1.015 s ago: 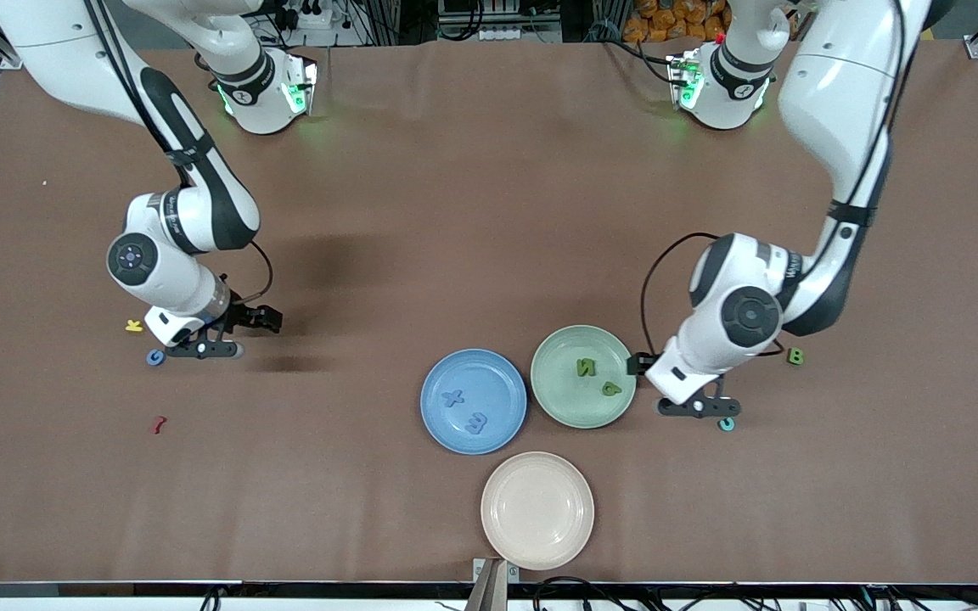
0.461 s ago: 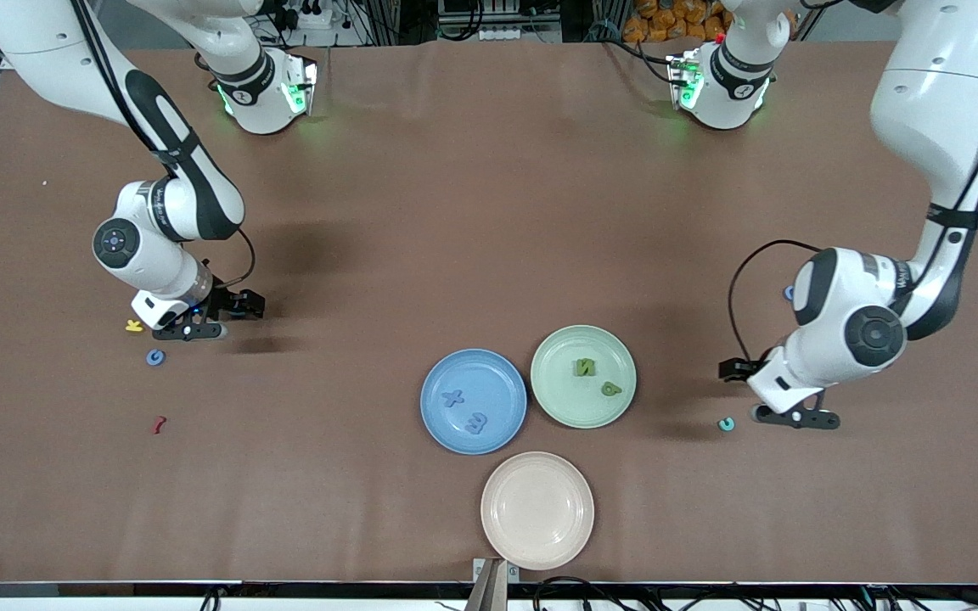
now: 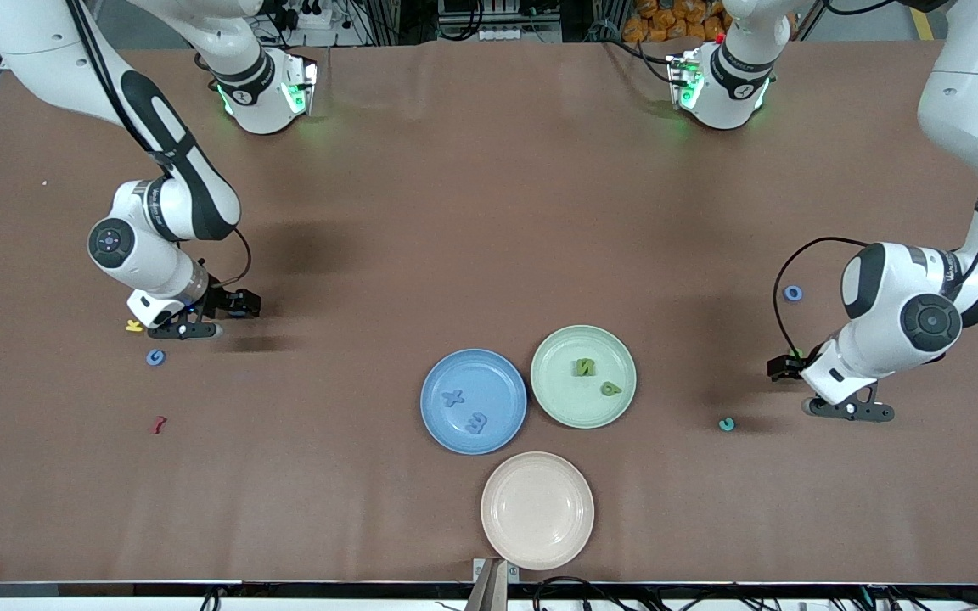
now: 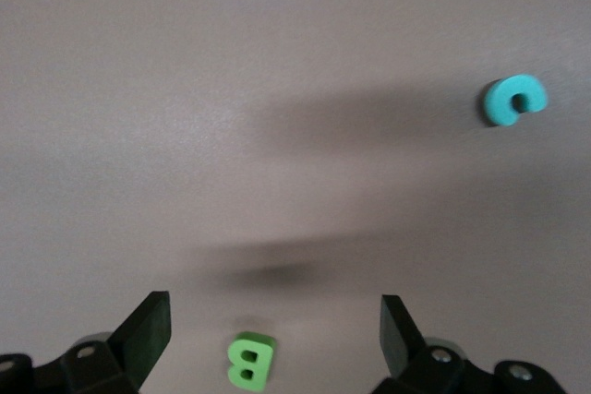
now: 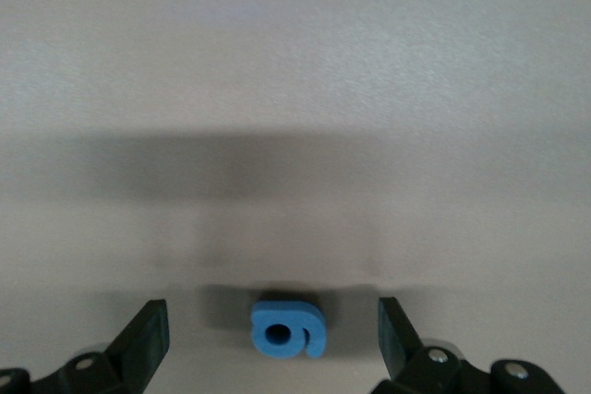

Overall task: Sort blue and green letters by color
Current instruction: 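Grasp the green B with the left gripper while the right gripper grasps blue a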

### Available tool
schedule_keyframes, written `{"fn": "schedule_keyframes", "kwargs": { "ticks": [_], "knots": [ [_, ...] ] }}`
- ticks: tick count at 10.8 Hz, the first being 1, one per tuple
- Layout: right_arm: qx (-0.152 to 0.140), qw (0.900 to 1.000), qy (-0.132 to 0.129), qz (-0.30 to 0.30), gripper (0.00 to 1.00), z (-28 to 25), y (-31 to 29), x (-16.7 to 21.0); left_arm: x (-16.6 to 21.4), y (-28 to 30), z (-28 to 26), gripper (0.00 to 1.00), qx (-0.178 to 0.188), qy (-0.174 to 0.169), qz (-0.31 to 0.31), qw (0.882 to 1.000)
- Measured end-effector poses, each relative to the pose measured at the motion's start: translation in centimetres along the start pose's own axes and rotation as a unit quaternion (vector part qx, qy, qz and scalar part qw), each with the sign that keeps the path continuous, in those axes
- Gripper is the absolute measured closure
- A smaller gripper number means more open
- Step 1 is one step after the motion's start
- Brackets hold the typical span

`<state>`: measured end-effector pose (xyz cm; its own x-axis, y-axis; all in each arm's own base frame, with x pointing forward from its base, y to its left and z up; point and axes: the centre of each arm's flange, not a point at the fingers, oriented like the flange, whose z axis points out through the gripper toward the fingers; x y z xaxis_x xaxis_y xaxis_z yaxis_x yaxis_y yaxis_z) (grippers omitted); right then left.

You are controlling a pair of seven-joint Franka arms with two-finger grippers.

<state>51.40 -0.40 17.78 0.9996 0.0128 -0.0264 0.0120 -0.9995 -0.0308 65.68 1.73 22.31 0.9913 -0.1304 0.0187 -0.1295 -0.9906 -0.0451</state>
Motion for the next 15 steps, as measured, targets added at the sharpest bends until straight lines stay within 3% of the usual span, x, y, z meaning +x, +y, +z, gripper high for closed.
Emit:
{"fn": "schedule_keyframes", "kwargs": {
  "ticks": [3,7,8,12,14,15],
  "knots": [
    [0.001,1.0,-0.006,0.003,0.0,0.5,0.3,-0.4,-2.1,-3.4,1.5,0.0,-0.008,0.016,0.01,1.0],
    [0.001,1.0,-0.009,0.003,0.0,0.8,0.2,-0.5,-3.7,-2.4,2.3,0.0,-0.015,0.033,0.017,0.999],
    [0.001,1.0,-0.009,0.003,0.05,0.8,0.2,-0.6,-4.0,-2.1,2.6,0.0,-0.017,0.033,0.018,0.999],
    [0.0,1.0,-0.007,0.003,0.59,0.6,0.4,-0.5,-5.8,-1.1,4.1,0.0,-0.028,0.055,0.022,0.998],
    [0.001,1.0,-0.007,0.001,0.63,0.4,0.1,-0.5,-6.3,-0.9,4.6,0.0,-0.031,0.052,0.022,0.998],
    [0.001,1.0,-0.006,0.001,0.63,0.4,0.1,-0.5,-6.5,-1.1,4.7,0.05,-0.03,0.05,0.021,0.998]
  ]
}}
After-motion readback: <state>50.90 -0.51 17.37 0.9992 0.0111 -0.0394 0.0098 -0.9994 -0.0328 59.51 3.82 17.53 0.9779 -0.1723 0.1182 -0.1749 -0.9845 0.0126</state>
